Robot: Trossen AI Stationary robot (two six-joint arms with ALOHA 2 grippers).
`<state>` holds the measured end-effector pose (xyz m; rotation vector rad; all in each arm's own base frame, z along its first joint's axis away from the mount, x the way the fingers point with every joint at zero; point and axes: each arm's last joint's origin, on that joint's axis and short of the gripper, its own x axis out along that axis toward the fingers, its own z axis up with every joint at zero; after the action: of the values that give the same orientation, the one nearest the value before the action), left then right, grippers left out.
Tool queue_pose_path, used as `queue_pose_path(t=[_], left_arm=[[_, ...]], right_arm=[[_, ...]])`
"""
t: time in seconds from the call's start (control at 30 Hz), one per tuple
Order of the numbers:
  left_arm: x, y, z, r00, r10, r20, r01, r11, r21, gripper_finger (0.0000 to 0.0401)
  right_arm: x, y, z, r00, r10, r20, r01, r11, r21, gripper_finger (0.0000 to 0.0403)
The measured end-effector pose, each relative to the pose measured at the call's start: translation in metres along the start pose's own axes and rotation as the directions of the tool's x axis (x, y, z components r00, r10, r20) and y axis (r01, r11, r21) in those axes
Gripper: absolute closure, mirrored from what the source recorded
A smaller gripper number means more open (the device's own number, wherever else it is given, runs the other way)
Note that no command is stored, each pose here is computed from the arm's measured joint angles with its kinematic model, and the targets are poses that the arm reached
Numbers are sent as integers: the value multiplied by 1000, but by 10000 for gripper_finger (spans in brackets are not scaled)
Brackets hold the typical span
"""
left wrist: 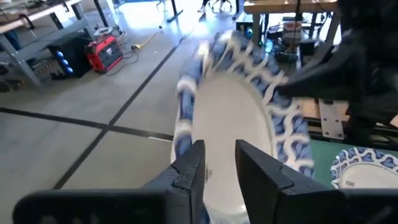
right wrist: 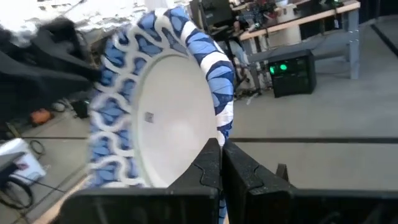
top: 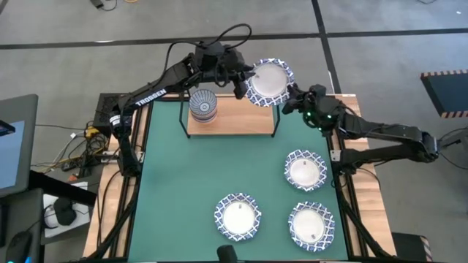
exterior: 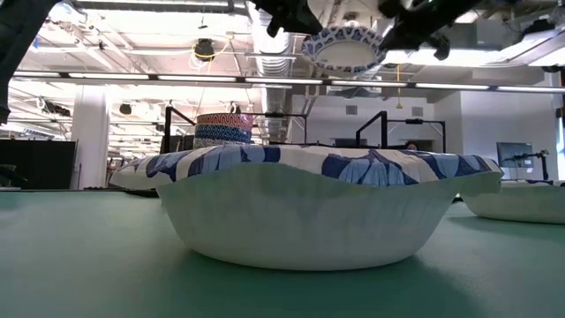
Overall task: Place and stack bowls onto a shelf
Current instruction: Put the white patterned bowl on the shelf
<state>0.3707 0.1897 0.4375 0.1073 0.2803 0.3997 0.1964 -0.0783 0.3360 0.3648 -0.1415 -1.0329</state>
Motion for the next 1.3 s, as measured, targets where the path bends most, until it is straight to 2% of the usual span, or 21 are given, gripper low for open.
queue_pose_path(t=[0.17, 0.37, 0.47, 0.6, 0.8, 0.97, 1.17, 1.3], left_arm=[[-12, 1, 8, 1000, 0, -8, 0, 1000, 3, 324], [-43, 9, 23, 999, 41, 0, -41, 999, 27, 324], [-53, 14, 24, 998, 54, -15, -54, 998, 33, 324], [-65, 20, 24, 997, 64, -44, -63, 998, 26, 324], [-66, 25, 11, 985, 56, -162, -54, 998, 16, 324], [-67, 24, 4, 972, 36, -230, -33, 999, 15, 324], [-68, 24, -1, 961, 25, -276, -23, 1000, 10, 324], [-69, 22, -5, 948, 10, -319, -9, 1000, 4, 324]], right_arm=[[35, -4, -14, 998, 1, -59, 2, 998, 57, 381], [67, 4, -32, 984, -70, -167, 92, 987, 131, 381], [79, 9, -43, 961, -120, -250, 156, 980, 127, 381], [91, 20, -53, 926, -172, -337, 205, 977, 63, 381], [109, 33, -63, 858, -263, -440, 250, 964, -89, 381], [128, 40, -77, 812, -324, -485, 240, 944, -228, 381], [143, 47, -96, 746, -308, -590, 188, 948, -257, 380], [145, 48, -102, 696, -366, -618, 229, 929, -291, 378]])
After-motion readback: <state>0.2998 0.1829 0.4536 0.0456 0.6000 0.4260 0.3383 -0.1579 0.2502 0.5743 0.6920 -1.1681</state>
